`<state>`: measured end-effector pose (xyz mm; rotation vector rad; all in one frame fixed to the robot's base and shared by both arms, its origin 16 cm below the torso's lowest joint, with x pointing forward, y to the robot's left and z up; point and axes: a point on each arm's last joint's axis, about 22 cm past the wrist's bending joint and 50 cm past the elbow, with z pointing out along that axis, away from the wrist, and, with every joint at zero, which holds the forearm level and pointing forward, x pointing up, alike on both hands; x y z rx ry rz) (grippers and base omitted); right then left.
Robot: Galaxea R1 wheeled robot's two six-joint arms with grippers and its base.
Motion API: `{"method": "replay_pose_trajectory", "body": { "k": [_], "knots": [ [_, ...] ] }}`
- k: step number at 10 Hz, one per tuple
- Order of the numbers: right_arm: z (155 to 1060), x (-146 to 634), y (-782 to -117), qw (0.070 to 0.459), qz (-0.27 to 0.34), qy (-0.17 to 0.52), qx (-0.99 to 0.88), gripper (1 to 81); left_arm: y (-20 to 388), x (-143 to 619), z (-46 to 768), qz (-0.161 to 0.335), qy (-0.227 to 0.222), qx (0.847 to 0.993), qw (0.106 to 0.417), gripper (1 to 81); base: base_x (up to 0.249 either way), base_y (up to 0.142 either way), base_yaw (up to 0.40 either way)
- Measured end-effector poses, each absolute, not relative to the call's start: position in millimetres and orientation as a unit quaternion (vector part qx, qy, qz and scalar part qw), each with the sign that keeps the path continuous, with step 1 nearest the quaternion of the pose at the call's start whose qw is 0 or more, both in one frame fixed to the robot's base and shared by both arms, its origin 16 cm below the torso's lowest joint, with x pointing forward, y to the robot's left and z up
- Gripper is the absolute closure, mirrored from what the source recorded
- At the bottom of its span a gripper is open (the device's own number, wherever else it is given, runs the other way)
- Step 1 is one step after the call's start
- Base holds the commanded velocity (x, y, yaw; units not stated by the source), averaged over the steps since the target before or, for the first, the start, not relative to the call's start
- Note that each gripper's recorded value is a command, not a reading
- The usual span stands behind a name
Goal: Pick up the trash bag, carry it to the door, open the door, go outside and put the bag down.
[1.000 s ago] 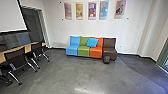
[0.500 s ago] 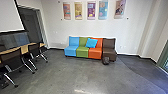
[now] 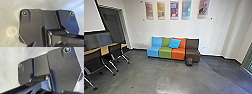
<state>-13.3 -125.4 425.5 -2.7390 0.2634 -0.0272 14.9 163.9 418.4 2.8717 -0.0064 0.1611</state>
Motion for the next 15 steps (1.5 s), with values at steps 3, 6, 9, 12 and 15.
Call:
{"method": "replay_pose_trajectory", "body": {
  "k": [3, 6, 9, 12, 15],
  "knots": [
    [425.6, -12.2, -124.4, 0.194, -0.010, 0.094, -0.976, 1.0, 166.1, 15.8, 418.2, 0.056, -0.002, 0.990, 0.131, 1.0, 0.142, -0.092, 0.000],
    [424.7, -15.5, -130.2, 0.190, -0.008, 0.094, -0.977, 1.0, 160.5, 13.4, 418.7, 0.056, -0.002, 0.989, 0.134, 1.0, 0.142, -0.092, 0.000],
    [424.7, -15.1, -130.1, 0.190, -0.009, 0.094, -0.977, 1.0, 160.7, 13.9, 418.8, 0.056, -0.002, 0.989, 0.134, 1.0, 0.142, -0.092, 0.000],
    [425.6, -10.5, -124.8, 0.195, -0.012, 0.094, -0.976, 1.0, 168.3, 16.6, 418.1, 0.059, -0.002, 0.990, 0.128, 1.0, 0.142, -0.092, 0.000],
    [425.3, -11.1, -126.5, 0.193, -0.011, 0.093, -0.977, 1.0, 161.3, 15.8, 418.8, 0.058, -0.001, 0.989, 0.134, 1.0, 0.142, -0.092, 0.000]
  ]
}}
